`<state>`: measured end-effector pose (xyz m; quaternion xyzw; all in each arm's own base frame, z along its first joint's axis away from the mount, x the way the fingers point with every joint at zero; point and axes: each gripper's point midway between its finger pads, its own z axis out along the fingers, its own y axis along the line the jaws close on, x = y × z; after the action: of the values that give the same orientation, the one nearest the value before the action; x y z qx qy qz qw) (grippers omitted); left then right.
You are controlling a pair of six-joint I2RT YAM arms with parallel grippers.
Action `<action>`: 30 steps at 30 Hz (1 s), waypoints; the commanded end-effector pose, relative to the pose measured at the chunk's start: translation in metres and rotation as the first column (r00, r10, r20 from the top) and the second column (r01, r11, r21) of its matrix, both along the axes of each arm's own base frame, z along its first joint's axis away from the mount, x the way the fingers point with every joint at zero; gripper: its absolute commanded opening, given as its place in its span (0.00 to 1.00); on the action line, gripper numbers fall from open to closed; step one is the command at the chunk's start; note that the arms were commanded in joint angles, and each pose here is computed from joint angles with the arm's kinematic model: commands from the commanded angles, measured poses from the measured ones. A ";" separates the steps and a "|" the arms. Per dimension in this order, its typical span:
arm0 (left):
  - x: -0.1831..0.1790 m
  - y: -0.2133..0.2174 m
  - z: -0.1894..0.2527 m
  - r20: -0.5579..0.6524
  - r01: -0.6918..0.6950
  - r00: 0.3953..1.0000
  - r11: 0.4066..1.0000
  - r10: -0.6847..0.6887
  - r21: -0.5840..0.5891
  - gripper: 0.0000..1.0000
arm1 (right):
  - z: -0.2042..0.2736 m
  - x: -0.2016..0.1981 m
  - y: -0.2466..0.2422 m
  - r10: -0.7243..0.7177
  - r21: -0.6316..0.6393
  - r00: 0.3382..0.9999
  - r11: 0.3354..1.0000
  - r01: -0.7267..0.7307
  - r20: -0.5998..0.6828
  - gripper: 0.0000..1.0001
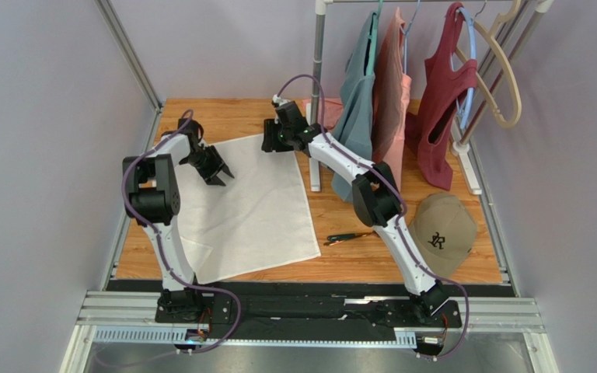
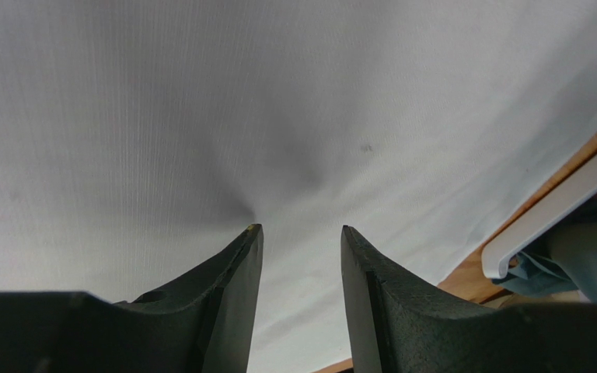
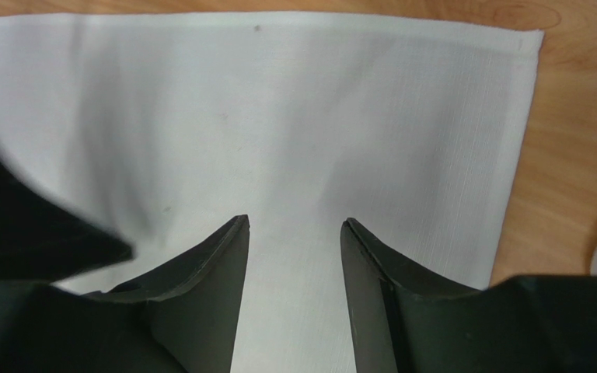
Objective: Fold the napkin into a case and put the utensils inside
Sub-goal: Flatten out the crumpled napkin at the center of the board.
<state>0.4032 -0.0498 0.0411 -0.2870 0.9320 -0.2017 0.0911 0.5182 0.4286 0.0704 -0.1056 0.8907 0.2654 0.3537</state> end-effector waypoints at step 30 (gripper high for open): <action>-0.123 0.076 0.045 -0.300 0.296 0.945 0.736 -0.131 0.609 0.63 | 0.097 -0.167 -0.006 0.300 0.095 0.954 0.950 -0.296 -0.027 0.64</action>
<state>0.3013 0.0221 0.1117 -0.1865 0.9713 0.1098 0.0986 0.3643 0.4150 0.1690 -0.1928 0.8694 0.3385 0.3041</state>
